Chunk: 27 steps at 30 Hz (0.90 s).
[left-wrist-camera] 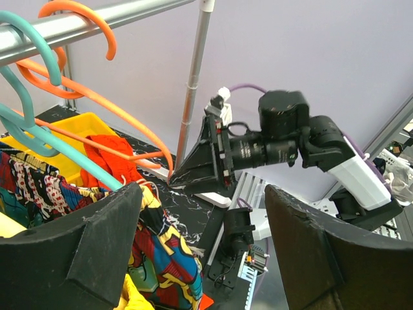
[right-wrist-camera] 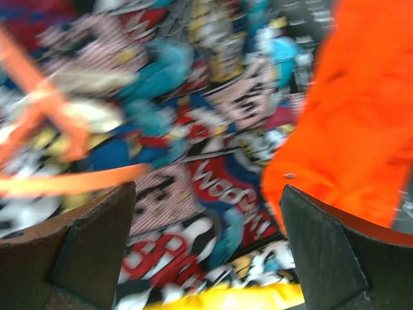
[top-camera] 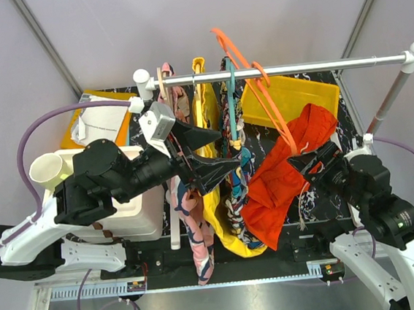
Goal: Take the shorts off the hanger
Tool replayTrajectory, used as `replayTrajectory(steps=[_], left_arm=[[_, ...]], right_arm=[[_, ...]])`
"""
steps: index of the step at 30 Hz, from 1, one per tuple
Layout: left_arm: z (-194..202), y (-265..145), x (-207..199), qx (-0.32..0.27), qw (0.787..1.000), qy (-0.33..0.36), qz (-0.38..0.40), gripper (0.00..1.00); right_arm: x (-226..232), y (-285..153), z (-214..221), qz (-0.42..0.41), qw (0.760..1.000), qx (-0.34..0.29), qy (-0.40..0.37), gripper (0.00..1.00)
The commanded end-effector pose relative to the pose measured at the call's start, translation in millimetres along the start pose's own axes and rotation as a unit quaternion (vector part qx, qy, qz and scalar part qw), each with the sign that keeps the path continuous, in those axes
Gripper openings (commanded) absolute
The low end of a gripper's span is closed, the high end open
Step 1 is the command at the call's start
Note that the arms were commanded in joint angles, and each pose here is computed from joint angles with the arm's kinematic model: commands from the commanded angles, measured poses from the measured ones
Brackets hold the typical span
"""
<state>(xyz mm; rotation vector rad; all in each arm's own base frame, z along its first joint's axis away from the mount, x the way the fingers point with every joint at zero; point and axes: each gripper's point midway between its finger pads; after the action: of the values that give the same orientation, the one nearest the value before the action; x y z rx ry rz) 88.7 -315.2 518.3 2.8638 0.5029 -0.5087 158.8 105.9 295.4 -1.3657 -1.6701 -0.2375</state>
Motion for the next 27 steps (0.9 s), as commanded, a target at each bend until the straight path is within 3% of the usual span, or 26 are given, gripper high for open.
replayTrajectory(steps=[1,8,27], left_arm=[[-15,-7,-3,-0.025,1.0,0.005,0.005,0.81],[-13,-9,-1,-0.022,1.0,0.006,0.001,0.81],[-5,-17,-8,-0.008,1.0,-0.018,0.023,0.82]], right_arm=[[-55,8,-9,0.117,0.99,-0.062,0.04,1.0],[-95,29,5,0.206,0.973,-0.058,0.091,1.0],[-155,129,66,0.268,0.953,0.011,0.139,1.0]])
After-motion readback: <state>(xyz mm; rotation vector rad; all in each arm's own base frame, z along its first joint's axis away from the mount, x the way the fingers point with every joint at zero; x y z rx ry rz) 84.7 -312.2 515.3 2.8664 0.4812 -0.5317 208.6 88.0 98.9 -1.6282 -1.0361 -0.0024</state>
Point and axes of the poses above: each gripper's point midway between its finger pads, its own y axis out along the fingers, its own x axis along the line the jaws close on, z = x × y, and after that the axes turned 7 degrees about -y, right-handed
